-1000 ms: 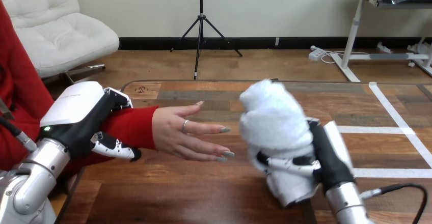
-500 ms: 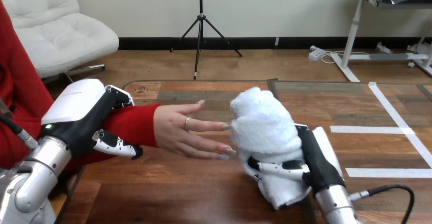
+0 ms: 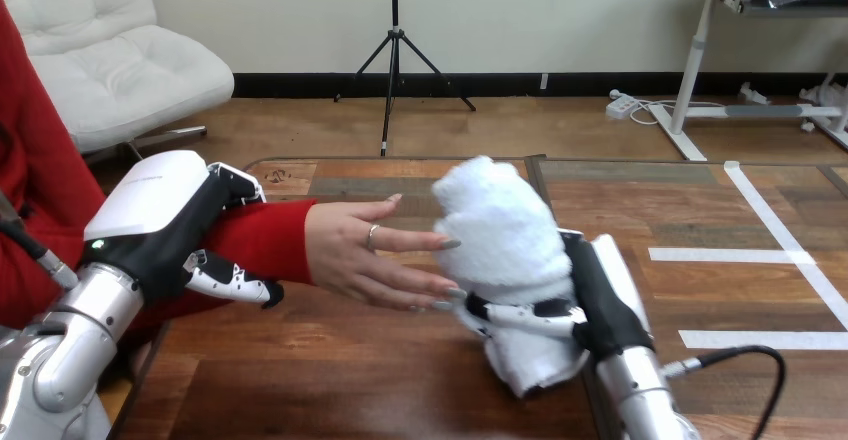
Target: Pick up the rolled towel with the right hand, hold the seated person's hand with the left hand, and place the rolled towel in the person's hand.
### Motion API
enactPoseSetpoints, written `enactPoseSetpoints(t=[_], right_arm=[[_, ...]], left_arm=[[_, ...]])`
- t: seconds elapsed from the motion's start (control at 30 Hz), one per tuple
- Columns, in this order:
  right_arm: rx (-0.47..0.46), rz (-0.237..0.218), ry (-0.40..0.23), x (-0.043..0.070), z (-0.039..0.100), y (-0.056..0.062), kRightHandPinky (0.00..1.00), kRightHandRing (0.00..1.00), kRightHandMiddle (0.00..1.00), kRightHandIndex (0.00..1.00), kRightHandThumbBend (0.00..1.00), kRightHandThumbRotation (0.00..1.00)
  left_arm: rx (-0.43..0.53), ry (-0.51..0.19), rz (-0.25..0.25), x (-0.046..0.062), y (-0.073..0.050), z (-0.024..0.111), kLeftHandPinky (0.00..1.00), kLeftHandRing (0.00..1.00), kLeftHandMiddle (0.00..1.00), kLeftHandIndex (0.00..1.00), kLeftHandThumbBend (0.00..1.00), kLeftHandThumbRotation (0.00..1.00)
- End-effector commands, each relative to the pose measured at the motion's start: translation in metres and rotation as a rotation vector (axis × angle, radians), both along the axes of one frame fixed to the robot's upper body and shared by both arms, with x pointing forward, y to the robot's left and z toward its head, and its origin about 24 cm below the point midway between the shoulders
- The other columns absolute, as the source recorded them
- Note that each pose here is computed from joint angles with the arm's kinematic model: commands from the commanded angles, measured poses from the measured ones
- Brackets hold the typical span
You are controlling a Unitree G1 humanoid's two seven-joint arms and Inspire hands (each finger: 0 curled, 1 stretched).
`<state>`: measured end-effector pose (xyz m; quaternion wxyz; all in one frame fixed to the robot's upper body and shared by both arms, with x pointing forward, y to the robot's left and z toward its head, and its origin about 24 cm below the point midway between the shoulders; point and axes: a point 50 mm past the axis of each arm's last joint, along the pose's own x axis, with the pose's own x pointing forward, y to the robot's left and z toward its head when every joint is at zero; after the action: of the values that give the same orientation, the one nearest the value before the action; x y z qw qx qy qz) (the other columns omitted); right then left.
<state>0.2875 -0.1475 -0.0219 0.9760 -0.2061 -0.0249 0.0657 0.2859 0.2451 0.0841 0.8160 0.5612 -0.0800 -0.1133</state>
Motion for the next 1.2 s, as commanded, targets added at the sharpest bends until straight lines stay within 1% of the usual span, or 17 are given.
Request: enactPoseSetpoints(t=[0.0, 0.07, 0.43, 0.6, 1.17], right_arm=[[0.048, 0.055, -0.154, 0.029, 0.04, 0.022, 0.28, 0.33, 0.39, 0.44, 0.69, 0.0], [0.055, 0.064, -0.159, 0.029, 0.041, 0.025, 0.28, 0.33, 0.39, 0.44, 0.68, 0.0], [0.079, 0.094, -0.182, 0.03, 0.046, 0.035, 0.28, 0.33, 0.38, 0.44, 0.69, 0.0], [0.079, 0.115, -0.202, 0.03, 0.05, 0.04, 0.28, 0.33, 0.38, 0.44, 0.69, 0.0], [0.111, 0.183, -0.252, 0.03, 0.062, 0.056, 0.27, 0.32, 0.38, 0.43, 0.68, 0.0]], left_arm=[[-0.075, -0.202, -0.031, 0.025, -0.011, 0.05, 0.31, 0.35, 0.38, 0.37, 0.82, 0.0], [-0.08, -0.201, -0.031, 0.026, -0.013, 0.049, 0.31, 0.35, 0.39, 0.37, 0.83, 0.0], [-0.089, -0.196, -0.035, 0.029, -0.016, 0.047, 0.32, 0.35, 0.39, 0.38, 0.84, 0.0], [-0.097, -0.191, -0.034, 0.03, -0.018, 0.046, 0.32, 0.35, 0.39, 0.38, 0.84, 0.0], [-0.13, -0.175, -0.029, 0.035, -0.026, 0.048, 0.31, 0.35, 0.39, 0.38, 0.84, 0.0]])
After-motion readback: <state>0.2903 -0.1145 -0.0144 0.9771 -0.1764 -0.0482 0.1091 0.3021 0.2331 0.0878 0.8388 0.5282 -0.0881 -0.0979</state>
